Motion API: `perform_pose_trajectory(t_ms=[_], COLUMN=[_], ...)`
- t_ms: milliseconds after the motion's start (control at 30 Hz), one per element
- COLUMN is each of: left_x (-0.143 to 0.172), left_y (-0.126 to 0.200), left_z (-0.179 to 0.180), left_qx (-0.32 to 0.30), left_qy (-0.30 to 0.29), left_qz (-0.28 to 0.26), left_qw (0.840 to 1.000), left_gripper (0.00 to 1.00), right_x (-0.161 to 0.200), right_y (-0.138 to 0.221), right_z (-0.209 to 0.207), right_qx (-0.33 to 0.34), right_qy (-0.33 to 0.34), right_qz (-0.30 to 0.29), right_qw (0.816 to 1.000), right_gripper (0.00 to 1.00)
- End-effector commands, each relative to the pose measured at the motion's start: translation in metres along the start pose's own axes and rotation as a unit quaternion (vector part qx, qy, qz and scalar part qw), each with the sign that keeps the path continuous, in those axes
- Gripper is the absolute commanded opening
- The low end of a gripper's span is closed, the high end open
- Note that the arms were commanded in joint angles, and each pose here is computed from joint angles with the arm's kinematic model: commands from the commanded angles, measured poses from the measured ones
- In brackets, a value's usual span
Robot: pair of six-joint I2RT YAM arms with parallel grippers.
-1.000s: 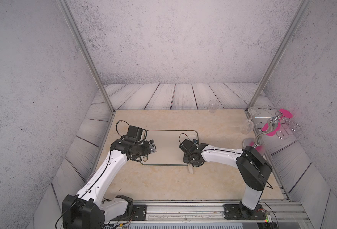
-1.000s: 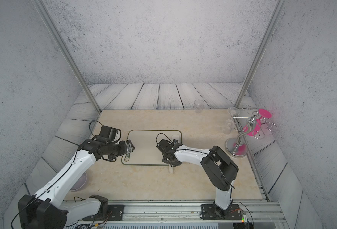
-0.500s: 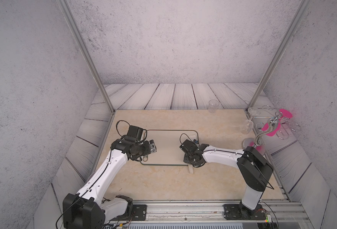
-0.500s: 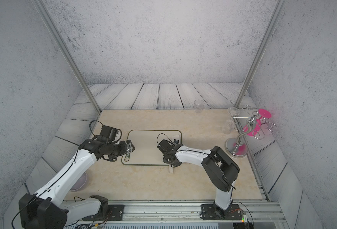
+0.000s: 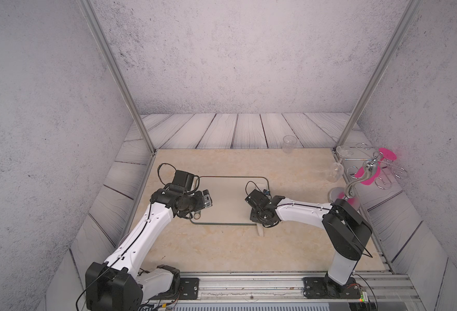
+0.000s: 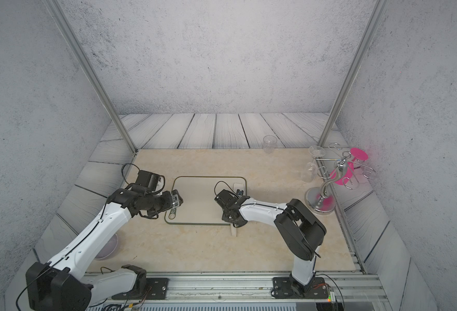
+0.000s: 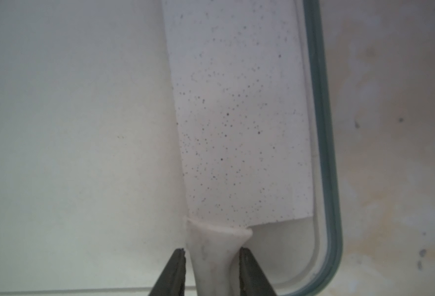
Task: Align the knife with the edge of the cutting board
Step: Place the knife at the edge of the cutting board.
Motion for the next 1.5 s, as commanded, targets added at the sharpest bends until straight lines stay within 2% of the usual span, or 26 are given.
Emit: perform_pose_trajectory(t_ms=[0, 167, 400, 767, 867, 1067, 1167, 1267, 1367, 1467], left_x=[-0.006, -0.005, -0.005, -0.006, -0.007, -0.01, -0.014, -0.017, -0.022, -0.03], left_y=[0.003, 0.003, 0.002, 0.001, 0.001, 0.003, 0.006, 0.009, 0.014, 0.021], left_z=[-0.002, -0.002, -0.002, -0.002, -0.003, -0.004, -0.005, -0.001, 0.004, 0.008], left_qx=[0.003, 0.003, 0.003, 0.002, 0.001, 0.002, -0.003, -0.028, -0.06, -0.094], left_qy=[-0.004, -0.004, -0.004, -0.004, -0.004, -0.005, -0.008, -0.008, -0.007, -0.01], left_qz=[-0.007, -0.006, -0.005, -0.005, -0.005, -0.01, -0.018, -0.034, -0.061, -0.093], left_qw=[1.0, 1.0, 1.0, 1.0, 1.0, 1.0, 1.0, 0.999, 0.996, 0.991], left_gripper=[1.0, 1.0, 1.0, 1.0, 1.0, 1.0, 1.0, 1.0, 1.0, 1.0], right_x=[0.002, 0.002, 0.001, -0.002, -0.003, -0.006, -0.012, -0.022, -0.034, -0.049], right_y=[-0.002, -0.003, -0.003, -0.005, -0.004, 0.009, 0.028, 0.05, 0.075, 0.094], right_z=[-0.01, -0.011, -0.012, -0.013, -0.013, -0.014, -0.016, -0.021, -0.032, -0.047], right_qx=[0.027, 0.029, 0.032, 0.032, 0.032, 0.024, 0.022, 0.027, 0.041, 0.042], right_qy=[0.005, 0.004, 0.005, 0.002, 0.003, 0.002, 0.016, 0.033, 0.048, 0.056], right_qz=[0.002, 0.002, -0.003, 0.0, 0.0, -0.012, -0.033, -0.071, -0.123, -0.188], right_qw=[1.0, 1.0, 0.999, 0.999, 0.999, 1.0, 0.999, 0.997, 0.99, 0.98], right_gripper=[0.46, 0.46, 0.38, 0.37, 0.42, 0.66, 0.74, 0.82, 0.94, 0.99])
Point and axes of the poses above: each gripper's point midway between its finger pads, its own y axis back along the fingers, its own z axis along the line the jaws close on, x = y × z, the point moved 8 cm from there along y, back along the fingers, and after that the axes turned 4 degrees about -y, right-handed, at the moved point
